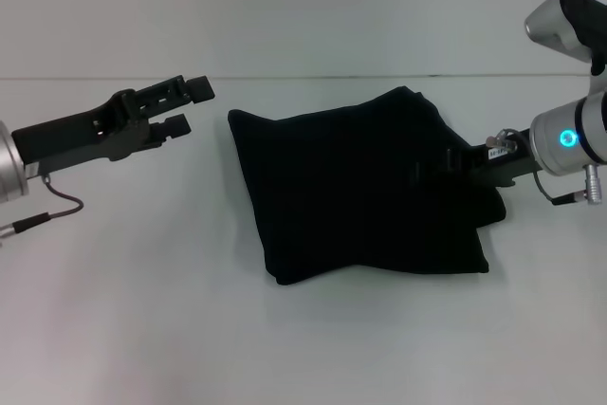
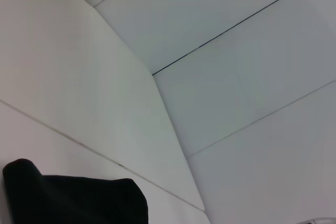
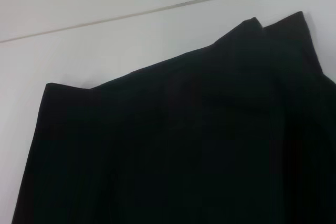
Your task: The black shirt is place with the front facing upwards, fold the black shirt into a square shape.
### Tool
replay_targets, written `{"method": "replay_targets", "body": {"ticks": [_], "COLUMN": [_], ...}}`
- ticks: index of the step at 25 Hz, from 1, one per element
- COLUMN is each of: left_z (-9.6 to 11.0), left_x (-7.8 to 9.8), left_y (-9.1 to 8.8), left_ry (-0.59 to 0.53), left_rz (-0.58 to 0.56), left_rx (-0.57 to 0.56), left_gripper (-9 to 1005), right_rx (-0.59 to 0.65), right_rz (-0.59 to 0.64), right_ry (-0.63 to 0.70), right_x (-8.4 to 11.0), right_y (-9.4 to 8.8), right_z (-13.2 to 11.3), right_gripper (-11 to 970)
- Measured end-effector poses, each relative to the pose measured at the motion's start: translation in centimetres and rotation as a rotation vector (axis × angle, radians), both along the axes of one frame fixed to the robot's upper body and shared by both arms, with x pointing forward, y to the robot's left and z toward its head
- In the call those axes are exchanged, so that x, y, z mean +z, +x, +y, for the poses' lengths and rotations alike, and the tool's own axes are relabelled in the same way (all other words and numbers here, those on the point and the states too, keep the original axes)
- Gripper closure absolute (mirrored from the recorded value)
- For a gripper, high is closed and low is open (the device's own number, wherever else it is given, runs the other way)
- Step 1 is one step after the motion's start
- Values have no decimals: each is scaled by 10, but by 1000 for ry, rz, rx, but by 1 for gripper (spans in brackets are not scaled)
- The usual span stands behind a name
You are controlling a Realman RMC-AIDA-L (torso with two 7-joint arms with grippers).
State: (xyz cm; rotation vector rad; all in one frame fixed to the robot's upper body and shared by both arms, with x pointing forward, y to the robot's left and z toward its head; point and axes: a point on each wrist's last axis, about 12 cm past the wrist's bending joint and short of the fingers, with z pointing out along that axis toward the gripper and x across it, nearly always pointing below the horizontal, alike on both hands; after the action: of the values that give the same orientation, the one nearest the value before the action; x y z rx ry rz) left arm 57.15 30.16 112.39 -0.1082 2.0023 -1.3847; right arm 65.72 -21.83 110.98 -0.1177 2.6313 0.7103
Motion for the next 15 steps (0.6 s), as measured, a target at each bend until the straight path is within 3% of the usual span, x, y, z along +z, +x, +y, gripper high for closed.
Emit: {"method": "replay_targets", "body": {"ticks": [11, 15], "left_z": [0, -1], "left_x": [0, 0], "left_y": [1, 1], "left_ry": [0, -2], "left_rz": [-2, -1], "left_rx": [6, 5], "left_gripper": [34, 34], "right_rx": [-15, -13], "right_rz": [-36, -38], "right_ry": [6, 3], "right_x": [5, 5], "right_y": [4, 4], "right_z": [0, 0], "right_gripper": [413, 596]}}
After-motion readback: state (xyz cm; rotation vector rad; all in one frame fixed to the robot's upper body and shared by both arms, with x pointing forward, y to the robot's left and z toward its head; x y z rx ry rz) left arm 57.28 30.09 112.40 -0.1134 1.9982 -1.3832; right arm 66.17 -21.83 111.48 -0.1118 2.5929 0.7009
